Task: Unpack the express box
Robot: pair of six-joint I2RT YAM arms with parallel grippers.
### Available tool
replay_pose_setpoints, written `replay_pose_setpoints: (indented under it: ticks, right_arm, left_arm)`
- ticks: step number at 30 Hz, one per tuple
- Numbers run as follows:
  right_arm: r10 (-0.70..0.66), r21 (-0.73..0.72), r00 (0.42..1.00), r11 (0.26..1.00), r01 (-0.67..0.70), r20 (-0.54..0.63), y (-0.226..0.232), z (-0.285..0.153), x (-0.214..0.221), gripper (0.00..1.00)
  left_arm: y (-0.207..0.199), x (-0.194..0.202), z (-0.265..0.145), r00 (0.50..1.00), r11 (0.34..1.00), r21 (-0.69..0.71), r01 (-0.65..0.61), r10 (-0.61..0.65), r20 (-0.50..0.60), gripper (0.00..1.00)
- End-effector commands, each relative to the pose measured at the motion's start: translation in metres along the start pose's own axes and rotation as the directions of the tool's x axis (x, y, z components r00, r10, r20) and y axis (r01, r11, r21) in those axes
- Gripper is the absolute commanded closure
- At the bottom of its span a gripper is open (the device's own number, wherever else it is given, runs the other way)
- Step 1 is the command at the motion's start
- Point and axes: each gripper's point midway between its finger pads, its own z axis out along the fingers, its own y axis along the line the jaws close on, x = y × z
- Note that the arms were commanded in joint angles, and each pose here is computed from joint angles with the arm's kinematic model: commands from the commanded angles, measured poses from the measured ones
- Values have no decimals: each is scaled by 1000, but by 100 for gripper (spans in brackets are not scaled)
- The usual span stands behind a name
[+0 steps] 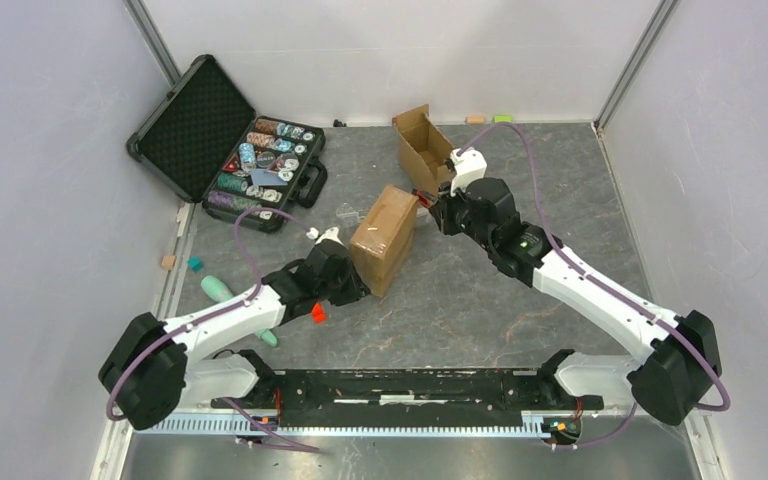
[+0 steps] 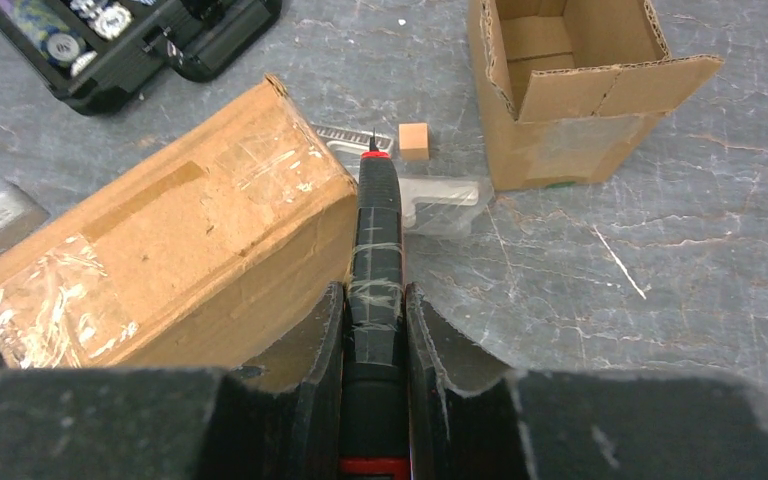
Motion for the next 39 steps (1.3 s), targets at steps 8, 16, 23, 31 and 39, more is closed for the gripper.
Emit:
replay_pose_setpoints:
  ticks: [8,16,23,31,39]
  right_arm:
    - [-101,-104,995,989,103,22,22,8,-19,100]
    - [-127,-75,992,989,126,-11,16,7,-18,100]
    - [-133,-92,990,987,129,-39,19,6,-13,100]
    - [-172,-134,983,977,163,-58,27,6,-6,100]
    - [-247,-214,964,951,221,-100,54,-16,7,100]
  left_arm:
    - [-53,-44,-93,987,981,147,-127,111,115,75]
    - [-70,-109,-137,936,951,108,-290,259,238,52]
    - [-84,-123,-96,908,872,256,-418,411,81,20]
    - [-100,-116,-63,928,849,389,-357,370,45,17]
    - [-105,-79,-71,970,877,429,-216,245,-12,25]
